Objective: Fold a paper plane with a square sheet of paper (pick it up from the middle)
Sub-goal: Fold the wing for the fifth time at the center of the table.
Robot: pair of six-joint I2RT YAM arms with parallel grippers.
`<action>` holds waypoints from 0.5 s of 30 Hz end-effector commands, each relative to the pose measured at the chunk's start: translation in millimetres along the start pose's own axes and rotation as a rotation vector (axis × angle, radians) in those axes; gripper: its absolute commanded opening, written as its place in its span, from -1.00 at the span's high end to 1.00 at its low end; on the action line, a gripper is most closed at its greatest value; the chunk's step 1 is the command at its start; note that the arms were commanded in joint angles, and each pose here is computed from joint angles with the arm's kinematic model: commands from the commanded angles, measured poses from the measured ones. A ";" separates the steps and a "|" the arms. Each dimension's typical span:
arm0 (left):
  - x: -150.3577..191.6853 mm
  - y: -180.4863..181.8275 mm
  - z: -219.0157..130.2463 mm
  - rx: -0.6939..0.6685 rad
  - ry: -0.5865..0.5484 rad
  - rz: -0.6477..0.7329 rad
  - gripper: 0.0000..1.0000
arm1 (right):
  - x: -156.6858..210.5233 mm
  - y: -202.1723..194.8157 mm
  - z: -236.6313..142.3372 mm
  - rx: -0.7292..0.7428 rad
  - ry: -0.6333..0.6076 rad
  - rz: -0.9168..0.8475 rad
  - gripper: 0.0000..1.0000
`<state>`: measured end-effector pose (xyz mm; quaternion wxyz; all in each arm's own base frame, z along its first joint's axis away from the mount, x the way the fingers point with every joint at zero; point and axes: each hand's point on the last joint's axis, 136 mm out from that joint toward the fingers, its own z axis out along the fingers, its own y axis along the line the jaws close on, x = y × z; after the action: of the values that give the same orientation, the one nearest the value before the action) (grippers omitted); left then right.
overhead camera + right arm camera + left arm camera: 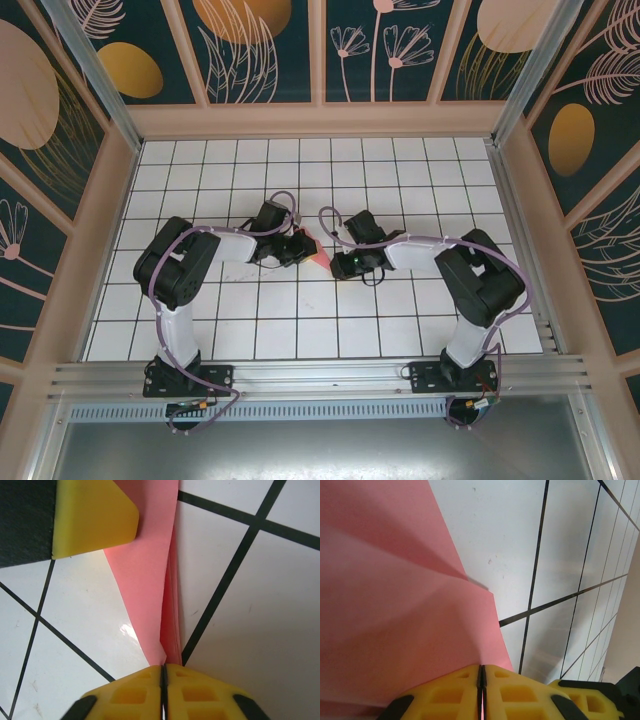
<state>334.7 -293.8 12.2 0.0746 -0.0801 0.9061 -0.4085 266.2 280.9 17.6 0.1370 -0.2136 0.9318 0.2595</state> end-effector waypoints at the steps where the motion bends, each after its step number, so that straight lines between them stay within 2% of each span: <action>1: -14.4 76.4 12.4 -0.275 -0.099 0.006 0.72 | 7.6 3.0 6.8 -0.013 0.037 -0.026 0.87; 7: -22.2 63.6 8.8 -0.261 -0.106 0.052 0.68 | 6.8 10.6 1.8 -0.095 0.026 -0.007 0.95; 10: -37.1 34.3 2.7 -0.197 -0.142 0.106 0.65 | 2.9 14.0 -4.4 -0.148 0.005 0.018 0.98; 15: -39.5 -11.6 -18.5 -0.040 -0.190 0.182 0.54 | -3.1 24.1 -14.5 -0.256 -0.022 0.063 1.00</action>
<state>348.7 -296.0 20.9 0.1198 -0.0419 0.9125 -0.3888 263.8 285.3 25.1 0.1218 -0.2021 0.9138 0.3307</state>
